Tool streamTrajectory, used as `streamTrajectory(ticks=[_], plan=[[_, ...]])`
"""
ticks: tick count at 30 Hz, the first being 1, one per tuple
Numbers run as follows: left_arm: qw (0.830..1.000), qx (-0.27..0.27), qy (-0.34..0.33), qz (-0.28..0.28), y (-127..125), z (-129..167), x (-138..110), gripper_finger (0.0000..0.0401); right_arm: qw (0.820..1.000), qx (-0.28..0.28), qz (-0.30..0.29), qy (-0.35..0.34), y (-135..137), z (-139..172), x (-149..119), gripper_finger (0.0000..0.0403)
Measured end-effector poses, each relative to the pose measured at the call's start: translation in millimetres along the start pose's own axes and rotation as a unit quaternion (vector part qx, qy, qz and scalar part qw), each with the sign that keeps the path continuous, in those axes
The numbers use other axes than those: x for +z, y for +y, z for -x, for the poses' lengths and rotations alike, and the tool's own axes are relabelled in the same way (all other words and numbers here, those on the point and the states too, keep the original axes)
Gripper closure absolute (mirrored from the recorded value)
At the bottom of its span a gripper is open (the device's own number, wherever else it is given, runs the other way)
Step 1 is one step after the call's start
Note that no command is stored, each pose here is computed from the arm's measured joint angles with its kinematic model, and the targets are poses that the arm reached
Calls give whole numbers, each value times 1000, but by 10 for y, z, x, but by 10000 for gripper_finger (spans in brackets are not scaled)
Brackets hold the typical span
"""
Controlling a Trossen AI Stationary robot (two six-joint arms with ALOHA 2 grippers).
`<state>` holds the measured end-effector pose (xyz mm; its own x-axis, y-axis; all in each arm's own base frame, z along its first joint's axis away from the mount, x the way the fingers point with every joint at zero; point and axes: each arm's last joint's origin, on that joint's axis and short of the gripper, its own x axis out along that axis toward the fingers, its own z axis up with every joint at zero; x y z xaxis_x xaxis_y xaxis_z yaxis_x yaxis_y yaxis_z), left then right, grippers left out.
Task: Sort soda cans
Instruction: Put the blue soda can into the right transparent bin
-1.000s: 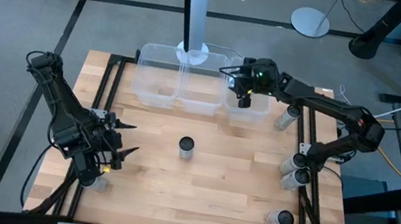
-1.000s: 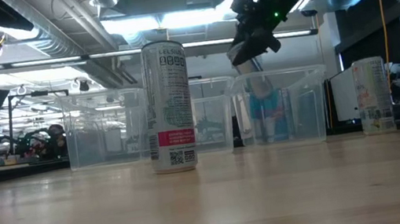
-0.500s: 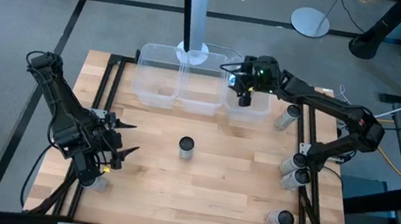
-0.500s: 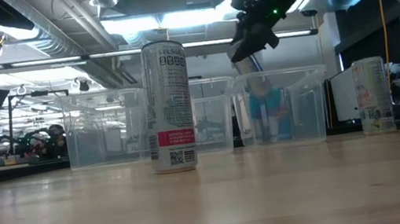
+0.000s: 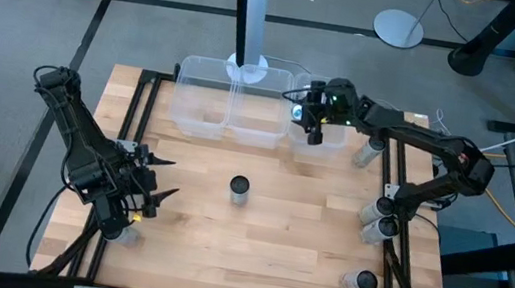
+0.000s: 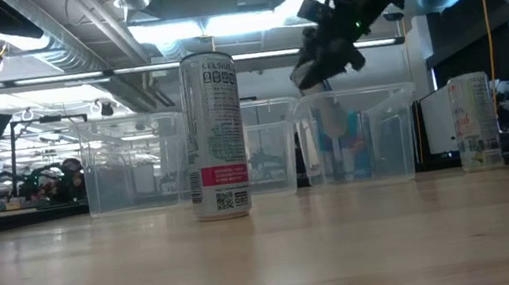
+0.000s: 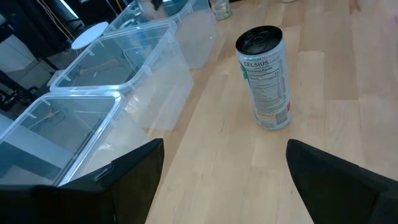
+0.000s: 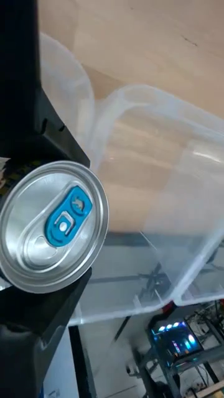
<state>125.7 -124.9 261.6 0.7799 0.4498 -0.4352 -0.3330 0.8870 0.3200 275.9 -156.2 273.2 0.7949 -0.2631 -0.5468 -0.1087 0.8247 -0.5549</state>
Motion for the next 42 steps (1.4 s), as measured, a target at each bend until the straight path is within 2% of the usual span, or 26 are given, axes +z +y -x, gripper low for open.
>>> streamTrajectory(ticks=[11,28,33,38,42], plan=[[1000,0,0,2,0,0,0,74,1000,4,-19,5,215,-108,-219,160],[1000,0,0,1,0,0,1,74,998,-30,-49,-24,264,-155,-350,158],[1000,1,-2,-1,1,0,1,74,997,-41,-44,-42,243,-88,-308,158],[1000,0,-3,-6,-6,0,6,74,995,-76,-33,-59,173,130,-214,158],[1000,-3,-6,-5,-16,0,15,74,995,-68,-36,-62,186,280,-172,158]])
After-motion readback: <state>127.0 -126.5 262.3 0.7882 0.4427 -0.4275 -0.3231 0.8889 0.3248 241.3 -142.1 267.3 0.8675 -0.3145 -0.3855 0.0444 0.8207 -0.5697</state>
